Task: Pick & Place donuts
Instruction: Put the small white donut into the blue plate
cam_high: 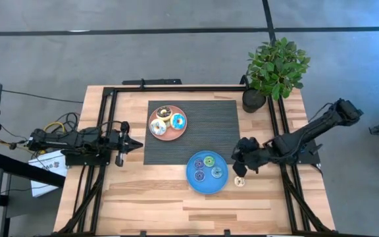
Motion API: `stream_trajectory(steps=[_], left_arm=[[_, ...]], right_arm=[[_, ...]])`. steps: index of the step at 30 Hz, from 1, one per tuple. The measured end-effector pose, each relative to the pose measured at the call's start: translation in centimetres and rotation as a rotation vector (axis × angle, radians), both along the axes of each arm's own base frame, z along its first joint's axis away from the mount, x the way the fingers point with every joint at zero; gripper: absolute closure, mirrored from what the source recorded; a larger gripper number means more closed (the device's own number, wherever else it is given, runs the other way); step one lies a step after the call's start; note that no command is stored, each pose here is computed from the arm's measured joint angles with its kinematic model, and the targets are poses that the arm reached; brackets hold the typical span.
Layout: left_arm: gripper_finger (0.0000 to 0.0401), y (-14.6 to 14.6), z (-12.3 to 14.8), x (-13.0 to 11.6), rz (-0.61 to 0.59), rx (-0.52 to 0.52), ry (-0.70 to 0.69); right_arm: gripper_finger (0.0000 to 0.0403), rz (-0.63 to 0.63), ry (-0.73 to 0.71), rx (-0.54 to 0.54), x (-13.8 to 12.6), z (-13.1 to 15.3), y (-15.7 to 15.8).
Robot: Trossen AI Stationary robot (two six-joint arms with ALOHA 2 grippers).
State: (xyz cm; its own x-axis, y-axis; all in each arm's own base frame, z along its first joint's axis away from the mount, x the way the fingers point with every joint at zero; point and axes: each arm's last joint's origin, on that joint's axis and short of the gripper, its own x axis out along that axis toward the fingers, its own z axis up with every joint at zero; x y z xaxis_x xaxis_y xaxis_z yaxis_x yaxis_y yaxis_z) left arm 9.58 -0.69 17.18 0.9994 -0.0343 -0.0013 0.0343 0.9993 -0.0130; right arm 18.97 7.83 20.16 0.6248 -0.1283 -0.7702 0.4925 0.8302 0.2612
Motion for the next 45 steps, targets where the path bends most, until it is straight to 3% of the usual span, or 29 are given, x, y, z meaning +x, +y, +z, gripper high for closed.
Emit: stream_trajectory(steps=[10,18,30,35,40,45], left_arm=[[0.0389,0.0,0.0,0.0,0.0,0.017,0.0],[0.0389,0.0,0.0,0.0,-0.001,0.018,0.001],[0.0389,0.0,0.0,0.0,-0.002,0.013,0.001],[0.0389,0.0,-0.1,0.0,-0.002,0.012,0.002],[0.0389,0.0,-0.1,0.0,-0.002,0.016,0.002],[0.0389,0.0,-0.1,0.0,-0.002,0.012,0.002]], right_arm=[[0.04,-0.189,0.561,0.084,0.2,1.5,5.1],[0.0337,-0.154,0.588,0.165,2.2,0.2,7.8],[0.0144,-0.072,0.697,0.147,3.9,-3.4,8.6],[0.0084,-0.013,0.733,0.104,4.7,-4.7,8.3],[0.0054,0.012,0.772,0.074,5.4,-6.0,7.6],[0.0072,0.043,0.79,0.07,6.0,-6.5,7.1]])
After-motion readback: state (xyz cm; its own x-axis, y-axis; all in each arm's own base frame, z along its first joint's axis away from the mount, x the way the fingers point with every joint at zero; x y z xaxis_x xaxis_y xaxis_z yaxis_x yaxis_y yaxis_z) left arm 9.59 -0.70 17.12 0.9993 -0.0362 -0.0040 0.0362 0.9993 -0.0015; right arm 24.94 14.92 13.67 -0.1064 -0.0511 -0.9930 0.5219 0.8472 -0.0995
